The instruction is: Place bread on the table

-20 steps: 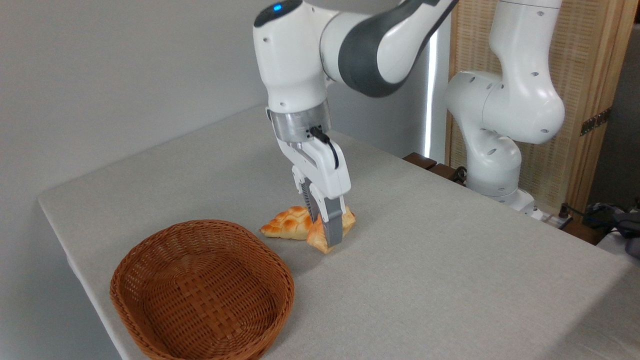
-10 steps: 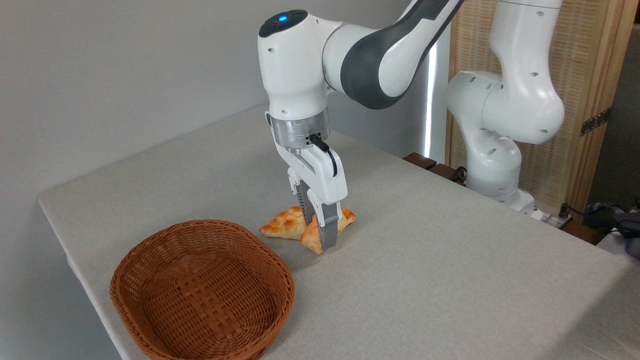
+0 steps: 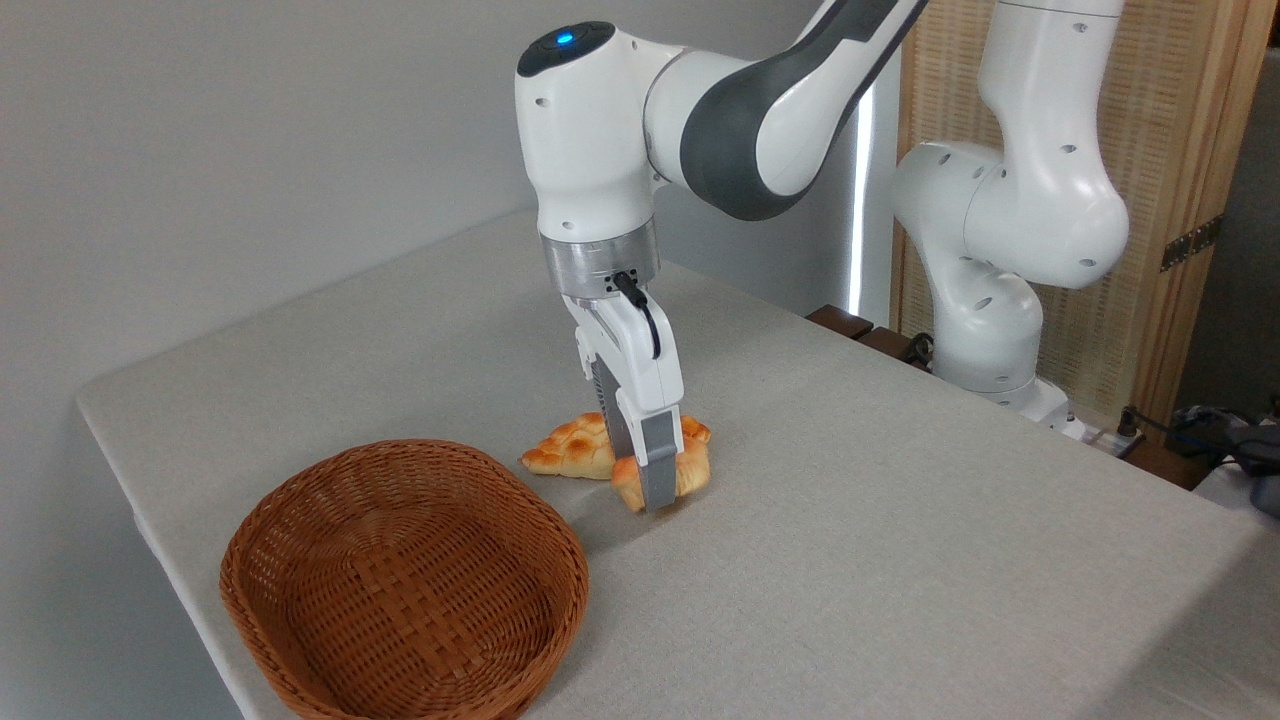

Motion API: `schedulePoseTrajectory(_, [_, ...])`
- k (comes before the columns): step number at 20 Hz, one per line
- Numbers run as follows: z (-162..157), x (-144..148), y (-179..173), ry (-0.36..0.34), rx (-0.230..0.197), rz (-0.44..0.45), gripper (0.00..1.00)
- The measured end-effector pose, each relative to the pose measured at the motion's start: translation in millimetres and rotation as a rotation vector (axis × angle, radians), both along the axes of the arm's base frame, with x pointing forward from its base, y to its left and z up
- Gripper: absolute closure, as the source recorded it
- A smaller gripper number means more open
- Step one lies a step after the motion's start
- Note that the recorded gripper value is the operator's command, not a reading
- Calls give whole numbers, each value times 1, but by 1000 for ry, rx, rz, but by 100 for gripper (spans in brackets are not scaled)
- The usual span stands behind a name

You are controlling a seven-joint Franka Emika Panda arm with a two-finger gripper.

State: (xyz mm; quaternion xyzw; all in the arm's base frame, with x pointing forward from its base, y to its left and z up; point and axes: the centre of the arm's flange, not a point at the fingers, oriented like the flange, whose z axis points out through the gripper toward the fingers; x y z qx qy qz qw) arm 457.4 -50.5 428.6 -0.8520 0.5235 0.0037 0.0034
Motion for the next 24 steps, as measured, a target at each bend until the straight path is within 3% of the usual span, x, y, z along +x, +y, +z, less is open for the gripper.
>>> schedulePoseTrajectory(7, [4, 2, 0, -15, -2, -10, 0])
schedulePoseTrajectory(14, [59, 26, 17, -135, -25, 32, 0])
schedulePoseTrajectory(18, [93, 36, 17, -160, -92, 187, 0])
schedulePoseTrajectory(24, [154, 61, 9, -70, -88, 312, 0])
